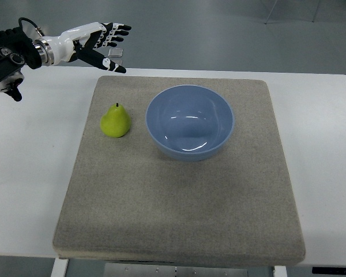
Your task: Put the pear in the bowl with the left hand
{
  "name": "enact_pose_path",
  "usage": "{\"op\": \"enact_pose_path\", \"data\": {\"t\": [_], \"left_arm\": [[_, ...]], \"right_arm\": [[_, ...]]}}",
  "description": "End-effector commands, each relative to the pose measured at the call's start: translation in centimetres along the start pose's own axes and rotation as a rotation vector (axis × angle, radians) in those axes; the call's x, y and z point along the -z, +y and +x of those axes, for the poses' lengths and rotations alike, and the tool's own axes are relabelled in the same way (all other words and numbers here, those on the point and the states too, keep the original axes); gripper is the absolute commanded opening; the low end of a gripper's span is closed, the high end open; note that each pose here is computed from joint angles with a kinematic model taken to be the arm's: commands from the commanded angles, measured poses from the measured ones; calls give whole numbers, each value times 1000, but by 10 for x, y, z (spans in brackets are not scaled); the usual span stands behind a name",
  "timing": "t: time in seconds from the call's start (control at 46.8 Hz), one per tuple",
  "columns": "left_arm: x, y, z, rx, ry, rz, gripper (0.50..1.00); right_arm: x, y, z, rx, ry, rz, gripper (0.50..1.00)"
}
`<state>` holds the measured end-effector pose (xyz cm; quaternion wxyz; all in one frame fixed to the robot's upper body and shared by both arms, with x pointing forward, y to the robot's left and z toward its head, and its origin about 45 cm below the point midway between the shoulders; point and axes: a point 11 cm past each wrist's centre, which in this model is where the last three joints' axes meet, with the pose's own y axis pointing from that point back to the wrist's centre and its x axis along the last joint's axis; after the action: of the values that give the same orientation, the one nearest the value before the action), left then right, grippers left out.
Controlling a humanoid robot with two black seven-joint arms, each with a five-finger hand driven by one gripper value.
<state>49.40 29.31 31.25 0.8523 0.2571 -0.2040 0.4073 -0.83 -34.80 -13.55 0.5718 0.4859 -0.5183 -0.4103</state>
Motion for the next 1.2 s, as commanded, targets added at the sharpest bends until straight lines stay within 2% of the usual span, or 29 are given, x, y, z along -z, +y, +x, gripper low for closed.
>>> {"op": "enact_pose_path", "data": {"t": [0.0, 0.235, 0.342, 0.534, 0.726, 0.919, 1.175], "left_arm": [[1, 5, -3, 42, -95, 23, 990], [-4, 13, -2, 125, -279, 66, 990], [-11, 21, -1, 161, -339, 44, 990], [-22, 22, -20, 265, -375, 0, 992], [-18, 21, -35, 332, -447, 18, 990], [-11, 19, -35, 335, -508, 50, 990], [-8, 4, -47, 369, -598, 71, 990]], "right_arm": [[0, 0, 0, 0, 1, 0, 924], [0, 0, 0, 0, 1, 0, 924], [0, 0, 0, 0, 1, 0, 924], [0, 0, 0, 0, 1, 0, 926], [0, 0, 0, 0, 1, 0, 926], [0, 0, 0, 0, 0, 0, 924], [0, 0, 0, 0, 1, 0, 926]]}}
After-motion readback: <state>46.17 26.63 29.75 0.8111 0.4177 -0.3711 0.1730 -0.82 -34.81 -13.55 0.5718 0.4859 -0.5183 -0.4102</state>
